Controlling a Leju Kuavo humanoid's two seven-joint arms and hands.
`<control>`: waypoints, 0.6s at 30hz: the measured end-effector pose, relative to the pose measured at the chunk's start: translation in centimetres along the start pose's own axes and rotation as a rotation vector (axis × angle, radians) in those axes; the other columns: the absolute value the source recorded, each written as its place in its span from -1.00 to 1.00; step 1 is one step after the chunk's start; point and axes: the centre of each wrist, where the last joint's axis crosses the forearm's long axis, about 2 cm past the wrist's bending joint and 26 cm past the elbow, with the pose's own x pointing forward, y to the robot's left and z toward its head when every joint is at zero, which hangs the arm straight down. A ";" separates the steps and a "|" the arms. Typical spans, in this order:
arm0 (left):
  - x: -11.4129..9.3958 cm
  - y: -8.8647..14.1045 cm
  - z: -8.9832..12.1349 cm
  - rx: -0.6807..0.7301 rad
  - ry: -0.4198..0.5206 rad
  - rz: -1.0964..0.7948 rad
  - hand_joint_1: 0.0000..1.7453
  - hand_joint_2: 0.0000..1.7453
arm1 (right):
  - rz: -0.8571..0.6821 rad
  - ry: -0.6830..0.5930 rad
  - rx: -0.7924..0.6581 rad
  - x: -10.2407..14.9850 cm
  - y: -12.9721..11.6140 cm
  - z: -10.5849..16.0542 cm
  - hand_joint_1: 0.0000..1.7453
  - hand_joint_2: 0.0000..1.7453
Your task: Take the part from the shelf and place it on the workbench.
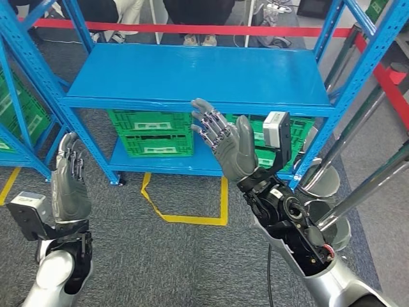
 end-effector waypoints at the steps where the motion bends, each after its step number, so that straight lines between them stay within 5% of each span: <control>1: 0.0 0.0 0.0 -0.002 -0.001 0.000 -1.00 -1.00 | 0.000 0.000 -0.001 0.0 0.0 0.0 -1.00 -1.00; 18: 0.1 0.1 -0.1 0.005 -0.002 -0.007 -1.00 -1.00 | 0.006 -0.004 0.002 0.4 0.1 -0.3 -1.00 -1.00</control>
